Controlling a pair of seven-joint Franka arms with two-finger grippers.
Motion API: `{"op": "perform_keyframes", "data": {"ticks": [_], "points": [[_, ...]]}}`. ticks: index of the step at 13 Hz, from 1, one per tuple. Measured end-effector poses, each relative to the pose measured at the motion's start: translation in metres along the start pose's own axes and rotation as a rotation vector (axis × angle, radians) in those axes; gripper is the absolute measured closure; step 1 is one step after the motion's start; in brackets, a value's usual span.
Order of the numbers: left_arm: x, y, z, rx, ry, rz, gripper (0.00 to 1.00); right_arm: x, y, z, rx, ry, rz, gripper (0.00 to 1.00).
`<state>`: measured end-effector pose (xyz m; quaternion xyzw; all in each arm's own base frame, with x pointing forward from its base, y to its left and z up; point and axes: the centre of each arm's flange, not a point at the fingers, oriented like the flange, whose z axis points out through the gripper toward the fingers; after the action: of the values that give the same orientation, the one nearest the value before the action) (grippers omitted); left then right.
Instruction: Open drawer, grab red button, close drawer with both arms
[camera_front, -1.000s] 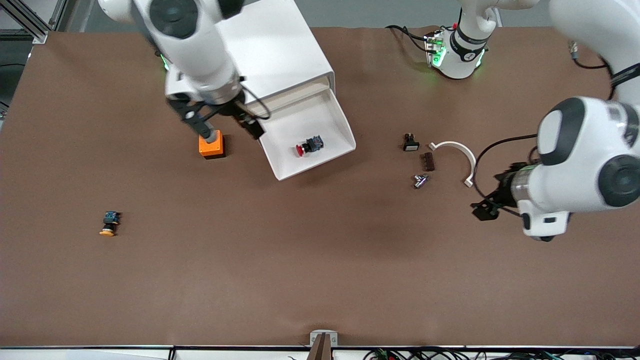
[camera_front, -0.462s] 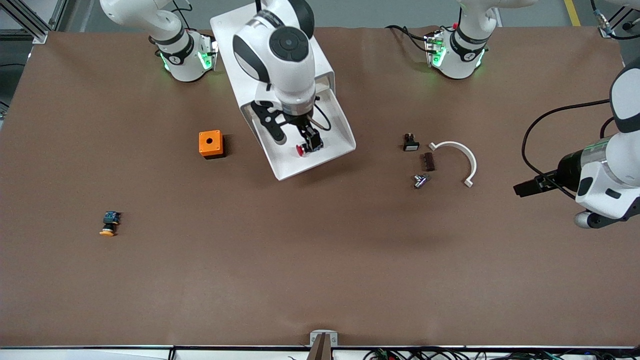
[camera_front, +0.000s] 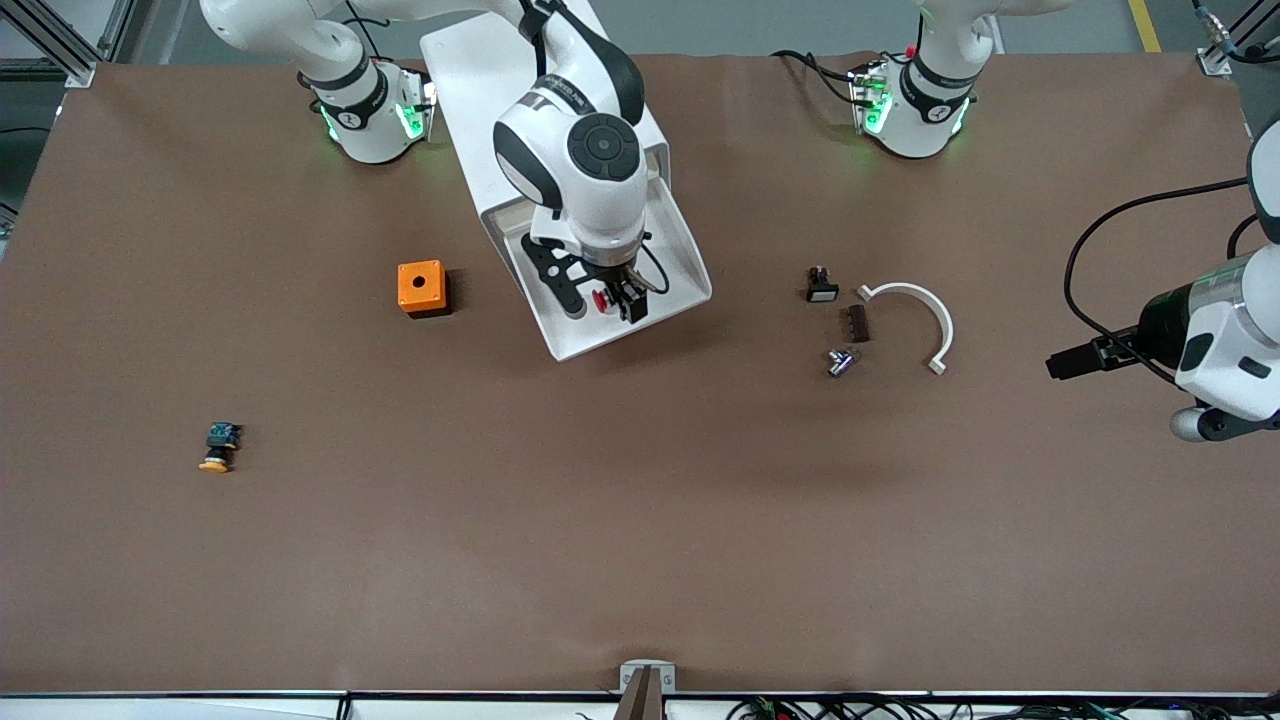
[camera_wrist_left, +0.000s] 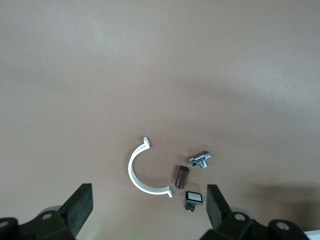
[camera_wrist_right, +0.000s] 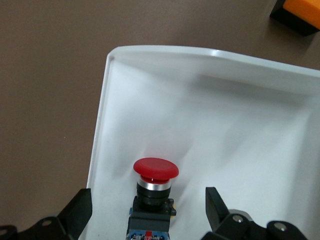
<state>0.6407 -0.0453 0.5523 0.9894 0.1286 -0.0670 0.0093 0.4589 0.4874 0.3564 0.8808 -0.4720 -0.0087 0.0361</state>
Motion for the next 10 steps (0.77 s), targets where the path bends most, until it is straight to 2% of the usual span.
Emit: {"op": "perform_keyframes", "data": {"ticks": [7, 10], "points": [[-0.023, 0.018, -0.028, -0.022, 0.049, 0.054, 0.0, -0.023, 0.0, 0.015, -0.007, 0.01, 0.033, 0.0], [-0.03, 0.039, -0.014, -0.036, 0.075, 0.087, 0.0, -0.026, -0.003, 0.023, -0.013, 0.013, 0.057, 0.0]]}}
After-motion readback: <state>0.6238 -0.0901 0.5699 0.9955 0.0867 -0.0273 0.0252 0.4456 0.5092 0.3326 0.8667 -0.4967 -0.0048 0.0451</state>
